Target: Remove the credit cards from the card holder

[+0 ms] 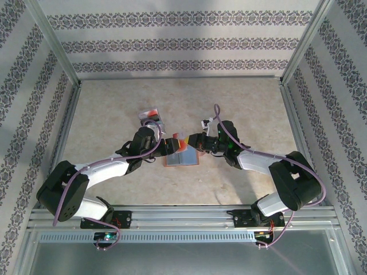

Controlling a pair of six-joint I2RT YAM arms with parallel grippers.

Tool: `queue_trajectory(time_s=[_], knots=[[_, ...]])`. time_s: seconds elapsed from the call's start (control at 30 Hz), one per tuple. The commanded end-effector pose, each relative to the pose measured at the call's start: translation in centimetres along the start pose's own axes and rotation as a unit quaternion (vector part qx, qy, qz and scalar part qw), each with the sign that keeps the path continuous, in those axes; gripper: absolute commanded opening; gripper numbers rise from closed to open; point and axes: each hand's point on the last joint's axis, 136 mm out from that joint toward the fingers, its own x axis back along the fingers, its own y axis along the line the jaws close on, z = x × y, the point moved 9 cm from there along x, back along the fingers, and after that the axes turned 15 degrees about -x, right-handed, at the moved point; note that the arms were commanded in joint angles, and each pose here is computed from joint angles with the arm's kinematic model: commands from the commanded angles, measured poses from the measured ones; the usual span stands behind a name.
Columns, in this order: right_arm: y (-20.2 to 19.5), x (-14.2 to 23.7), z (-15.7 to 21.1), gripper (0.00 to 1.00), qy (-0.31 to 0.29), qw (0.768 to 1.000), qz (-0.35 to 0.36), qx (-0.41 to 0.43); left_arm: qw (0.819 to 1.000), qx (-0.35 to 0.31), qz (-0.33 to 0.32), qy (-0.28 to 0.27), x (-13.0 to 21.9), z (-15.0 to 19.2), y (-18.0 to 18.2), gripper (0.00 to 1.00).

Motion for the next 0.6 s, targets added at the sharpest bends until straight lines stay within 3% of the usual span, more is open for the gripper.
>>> queue_trajectory(time_s=[0.0,0.2,0.43,0.57], knots=[[1.8,-0.6,0.0,0.00,0.018,0.999,-0.043,0.020,0.999,0.021,0.032,-0.025,-0.1,-0.7,-0.1,0.50],[1.7,-1.1,-0.1,0.00,0.020,0.998,-0.058,0.015,0.995,0.047,0.077,-0.045,-0.3,-1.1,-0.4,0.45],[1.4,-1.6,-0.3,0.01,0.020,0.998,-0.063,0.007,0.993,0.057,0.092,-0.050,-0.2,-1.1,-0.6,0.14],[1.3,-1.8,-0.2,0.09,0.019,0.998,-0.066,0.004,0.990,0.069,0.101,-0.066,0.2,-1.3,-0.6,0.00]])
